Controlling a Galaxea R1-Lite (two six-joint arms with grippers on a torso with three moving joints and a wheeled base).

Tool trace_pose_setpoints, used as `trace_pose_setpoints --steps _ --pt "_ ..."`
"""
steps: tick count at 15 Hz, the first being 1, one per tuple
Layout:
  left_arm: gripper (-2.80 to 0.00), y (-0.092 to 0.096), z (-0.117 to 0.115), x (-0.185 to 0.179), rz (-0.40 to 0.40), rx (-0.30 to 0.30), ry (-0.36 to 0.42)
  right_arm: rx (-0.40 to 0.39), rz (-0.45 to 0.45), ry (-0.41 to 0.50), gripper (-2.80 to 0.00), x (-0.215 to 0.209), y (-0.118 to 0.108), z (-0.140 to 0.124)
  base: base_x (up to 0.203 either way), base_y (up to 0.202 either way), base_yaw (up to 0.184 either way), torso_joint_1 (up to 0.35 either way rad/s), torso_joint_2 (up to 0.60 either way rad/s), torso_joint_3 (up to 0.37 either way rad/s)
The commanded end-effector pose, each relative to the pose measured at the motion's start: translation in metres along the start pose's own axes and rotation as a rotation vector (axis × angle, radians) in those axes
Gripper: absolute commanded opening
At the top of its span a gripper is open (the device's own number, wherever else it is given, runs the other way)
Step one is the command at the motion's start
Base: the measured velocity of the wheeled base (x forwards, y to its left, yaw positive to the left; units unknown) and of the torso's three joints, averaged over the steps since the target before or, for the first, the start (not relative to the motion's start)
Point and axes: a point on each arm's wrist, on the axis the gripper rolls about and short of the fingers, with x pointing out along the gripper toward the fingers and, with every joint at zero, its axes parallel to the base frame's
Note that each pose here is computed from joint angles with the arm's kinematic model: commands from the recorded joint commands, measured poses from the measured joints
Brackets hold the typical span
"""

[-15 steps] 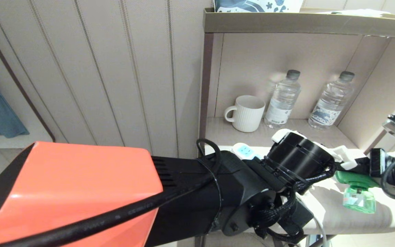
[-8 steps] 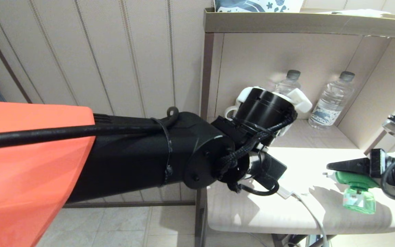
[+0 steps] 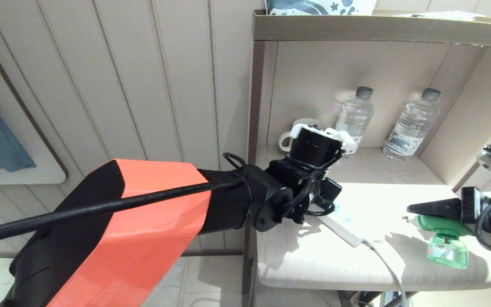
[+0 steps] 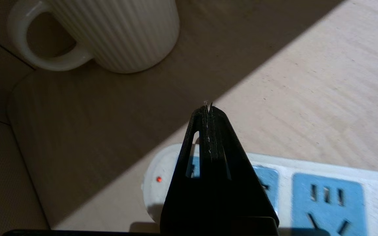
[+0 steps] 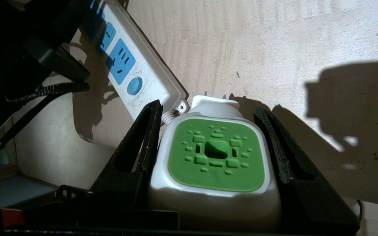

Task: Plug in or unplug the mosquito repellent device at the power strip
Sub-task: Insert the plug into the socket

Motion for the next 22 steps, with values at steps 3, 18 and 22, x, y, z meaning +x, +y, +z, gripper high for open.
trace_pose_setpoints --steps 3,18,22 --pt "-2.80 0.026 -0.007 0.012 0.068 -0.015 0.011 0.007 0.002 0.018 -2.80 0.003 -0.001 -0.003 0.000 0.000 0.000 0.000 0.00 0.000" --pt "-2.80 0.035 -0.004 0.004 0.080 0.017 0.048 0.016 0.029 0.032 -2.80 0.002 -0.003 -0.007 0.000 0.000 0.000 0.000 0.00 0.000" --pt "-2.80 0.034 -0.007 0.006 0.076 0.045 0.061 0.018 0.027 0.033 -2.80 0.002 -0.003 -0.007 0.000 0.000 0.000 0.000 0.00 0.000"
